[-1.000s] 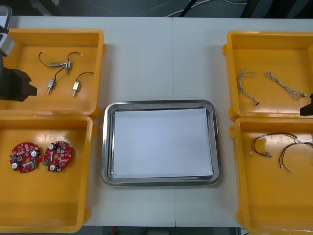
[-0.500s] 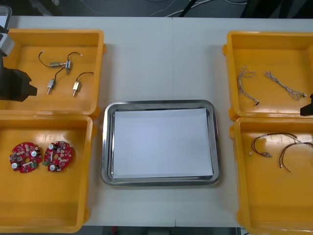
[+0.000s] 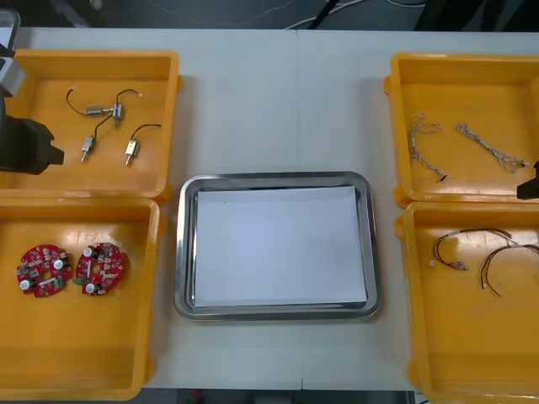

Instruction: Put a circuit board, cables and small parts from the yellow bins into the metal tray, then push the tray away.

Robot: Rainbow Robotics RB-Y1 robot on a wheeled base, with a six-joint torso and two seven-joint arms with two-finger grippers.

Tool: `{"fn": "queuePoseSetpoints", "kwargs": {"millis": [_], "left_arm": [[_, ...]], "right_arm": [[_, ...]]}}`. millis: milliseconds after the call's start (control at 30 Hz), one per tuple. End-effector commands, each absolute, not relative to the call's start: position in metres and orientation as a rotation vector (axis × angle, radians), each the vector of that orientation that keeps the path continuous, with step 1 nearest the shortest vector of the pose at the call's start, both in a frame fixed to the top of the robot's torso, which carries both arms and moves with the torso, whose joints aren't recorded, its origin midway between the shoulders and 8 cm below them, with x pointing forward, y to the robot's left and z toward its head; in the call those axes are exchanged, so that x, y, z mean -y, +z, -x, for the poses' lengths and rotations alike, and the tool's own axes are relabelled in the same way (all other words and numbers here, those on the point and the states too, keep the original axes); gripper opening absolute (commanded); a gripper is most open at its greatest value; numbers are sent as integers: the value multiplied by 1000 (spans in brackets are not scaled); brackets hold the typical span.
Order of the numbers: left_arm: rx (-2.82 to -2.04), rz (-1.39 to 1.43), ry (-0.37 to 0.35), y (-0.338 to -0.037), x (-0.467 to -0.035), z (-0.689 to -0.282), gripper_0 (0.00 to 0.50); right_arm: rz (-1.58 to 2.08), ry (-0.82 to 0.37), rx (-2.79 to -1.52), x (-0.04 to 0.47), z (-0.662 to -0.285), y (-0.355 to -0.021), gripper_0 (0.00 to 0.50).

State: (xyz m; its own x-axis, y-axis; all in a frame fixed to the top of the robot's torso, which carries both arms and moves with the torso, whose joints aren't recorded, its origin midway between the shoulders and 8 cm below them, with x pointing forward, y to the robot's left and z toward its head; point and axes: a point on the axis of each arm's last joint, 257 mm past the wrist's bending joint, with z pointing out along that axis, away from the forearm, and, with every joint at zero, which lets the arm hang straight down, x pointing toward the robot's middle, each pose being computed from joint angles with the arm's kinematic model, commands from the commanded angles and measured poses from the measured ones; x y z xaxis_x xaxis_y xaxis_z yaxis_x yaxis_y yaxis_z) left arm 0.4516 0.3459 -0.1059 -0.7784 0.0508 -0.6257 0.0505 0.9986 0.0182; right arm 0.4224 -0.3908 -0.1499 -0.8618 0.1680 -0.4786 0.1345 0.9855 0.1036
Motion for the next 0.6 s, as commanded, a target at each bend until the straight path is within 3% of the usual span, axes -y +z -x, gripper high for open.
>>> {"fn": "queuePoseSetpoints", "kwargs": {"millis": [33, 600], "left_arm": [[-2438, -191, 122, -94, -364, -446, 500], [-2438, -191, 122, -94, -364, -446, 500]], "right_arm": [[-154, 16, -2593, 407, -419, -132, 500], [-154, 16, -2593, 407, -419, -132, 500]]}}
